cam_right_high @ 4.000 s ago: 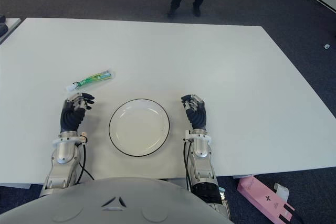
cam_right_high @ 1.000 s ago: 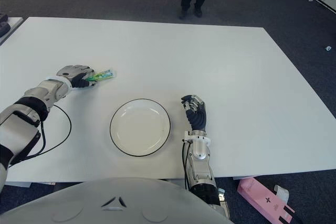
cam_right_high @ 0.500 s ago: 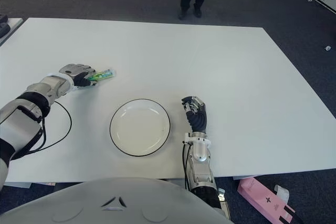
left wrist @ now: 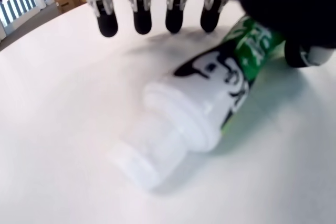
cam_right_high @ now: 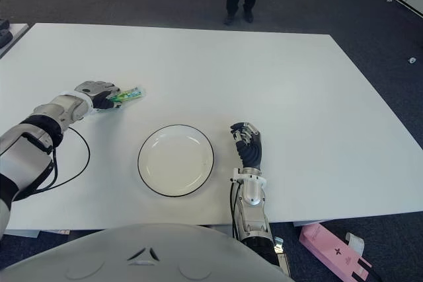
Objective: Put the toothpaste on the table into the plate.
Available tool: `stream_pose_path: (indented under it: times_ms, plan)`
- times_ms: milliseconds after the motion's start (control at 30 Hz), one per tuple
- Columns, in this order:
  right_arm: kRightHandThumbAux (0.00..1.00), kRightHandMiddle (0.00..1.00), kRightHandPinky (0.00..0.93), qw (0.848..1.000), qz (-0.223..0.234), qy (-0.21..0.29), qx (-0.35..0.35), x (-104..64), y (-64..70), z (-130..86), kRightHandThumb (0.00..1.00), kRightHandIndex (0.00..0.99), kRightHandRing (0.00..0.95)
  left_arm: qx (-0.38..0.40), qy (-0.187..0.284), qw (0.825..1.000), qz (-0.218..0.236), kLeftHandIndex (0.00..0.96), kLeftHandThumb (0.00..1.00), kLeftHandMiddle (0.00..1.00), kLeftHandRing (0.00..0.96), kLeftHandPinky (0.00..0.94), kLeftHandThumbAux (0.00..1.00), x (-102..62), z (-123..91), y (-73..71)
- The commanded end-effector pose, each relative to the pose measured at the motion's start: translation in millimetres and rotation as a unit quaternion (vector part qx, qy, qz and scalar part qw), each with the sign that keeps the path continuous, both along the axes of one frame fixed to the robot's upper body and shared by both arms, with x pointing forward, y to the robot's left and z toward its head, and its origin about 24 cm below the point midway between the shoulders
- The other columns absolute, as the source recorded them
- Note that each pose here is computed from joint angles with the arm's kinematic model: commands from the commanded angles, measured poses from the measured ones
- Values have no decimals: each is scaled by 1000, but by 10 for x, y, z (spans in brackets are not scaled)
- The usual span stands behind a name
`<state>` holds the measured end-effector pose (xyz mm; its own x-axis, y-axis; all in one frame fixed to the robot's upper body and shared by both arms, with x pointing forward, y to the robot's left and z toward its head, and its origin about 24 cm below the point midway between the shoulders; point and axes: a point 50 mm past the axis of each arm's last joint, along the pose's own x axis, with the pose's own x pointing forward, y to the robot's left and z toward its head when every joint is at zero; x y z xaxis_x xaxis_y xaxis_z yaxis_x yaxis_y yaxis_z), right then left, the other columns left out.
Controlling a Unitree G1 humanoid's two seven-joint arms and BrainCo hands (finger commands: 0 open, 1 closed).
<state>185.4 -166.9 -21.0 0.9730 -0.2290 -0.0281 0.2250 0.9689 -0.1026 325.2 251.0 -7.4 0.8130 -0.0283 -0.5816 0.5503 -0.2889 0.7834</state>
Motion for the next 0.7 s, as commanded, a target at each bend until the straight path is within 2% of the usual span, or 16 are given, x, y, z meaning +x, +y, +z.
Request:
stream_pose_path:
  times_ms: [33, 100, 133, 167, 233, 333, 467, 700]
  plan:
    - [728, 474, 457, 999, -4, 33, 2, -62, 5, -91, 710, 427, 460, 2, 101, 995, 9, 64, 588, 190, 281, 405, 383, -378, -428, -6]
    - [728, 473, 455, 999, -4, 34, 2, -60, 4, -90, 710, 427, 459, -14, 90, 996, 23, 145, 617, 234, 330, 444, 398, -383, -430, 1]
    - [728, 471, 454, 999, -4, 34, 1, -60, 4, -89, 710, 427, 458, -23, 84, 996, 31, 234, 643, 305, 374, 456, 428, -387, -431, 7]
    - [728, 470, 453, 999, -4, 34, 1, -60, 7, -83, 710, 427, 458, -46, 74, 995, 45, 266, 652, 330, 389, 460, 439, -356, -398, 0]
    - [728, 468, 455, 999, -5, 34, 0, -61, 11, -75, 710, 427, 457, -74, 63, 993, 62, 365, 693, 455, 482, 522, 587, -327, -370, -12]
    - [727, 466, 453, 999, -6, 34, -1, -59, 11, -67, 710, 427, 455, -92, 56, 991, 80, 389, 791, 498, 577, 598, 641, -340, -390, -22]
    - [727, 466, 452, 999, -7, 34, 0, -58, 10, -58, 710, 427, 454, -112, 43, 988, 94, 404, 831, 533, 649, 676, 660, -343, -396, -35]
    - [726, 472, 454, 1000, -3, 31, 3, -57, 8, -50, 710, 428, 456, -130, 29, 985, 106, 411, 840, 559, 689, 691, 667, -346, -400, -45]
